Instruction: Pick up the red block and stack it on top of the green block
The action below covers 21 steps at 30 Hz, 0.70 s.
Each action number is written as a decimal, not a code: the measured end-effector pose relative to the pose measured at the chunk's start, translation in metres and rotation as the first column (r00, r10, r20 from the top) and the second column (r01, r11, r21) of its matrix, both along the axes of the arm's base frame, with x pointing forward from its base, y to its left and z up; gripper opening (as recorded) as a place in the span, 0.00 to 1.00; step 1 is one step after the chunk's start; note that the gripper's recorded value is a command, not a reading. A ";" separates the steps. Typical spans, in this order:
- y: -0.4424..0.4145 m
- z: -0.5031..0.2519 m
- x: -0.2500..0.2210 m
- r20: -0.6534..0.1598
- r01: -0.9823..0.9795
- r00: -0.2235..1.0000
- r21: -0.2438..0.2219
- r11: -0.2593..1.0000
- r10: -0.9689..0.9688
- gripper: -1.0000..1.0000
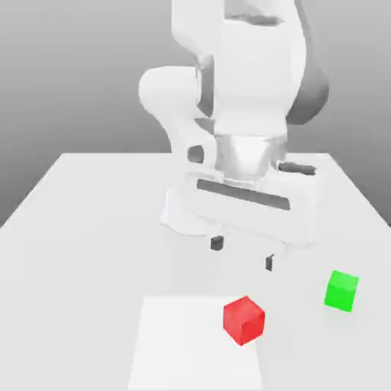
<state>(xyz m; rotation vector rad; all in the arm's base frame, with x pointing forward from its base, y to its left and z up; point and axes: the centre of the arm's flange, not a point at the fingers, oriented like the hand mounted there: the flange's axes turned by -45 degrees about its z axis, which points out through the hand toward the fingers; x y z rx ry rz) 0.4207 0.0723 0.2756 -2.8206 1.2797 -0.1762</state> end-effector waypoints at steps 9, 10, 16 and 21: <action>0.010 -0.114 -0.031 -0.118 0.148 0.982 0.013 0.989 -0.145 0.50; 0.010 -0.125 -0.032 -0.119 0.147 0.982 0.012 0.989 -0.144 0.50; 0.010 -0.130 -0.032 -0.117 0.147 0.983 0.013 0.989 -0.144 0.00; 0.010 -0.103 -0.031 -0.117 0.148 0.982 0.014 0.989 -0.146 0.00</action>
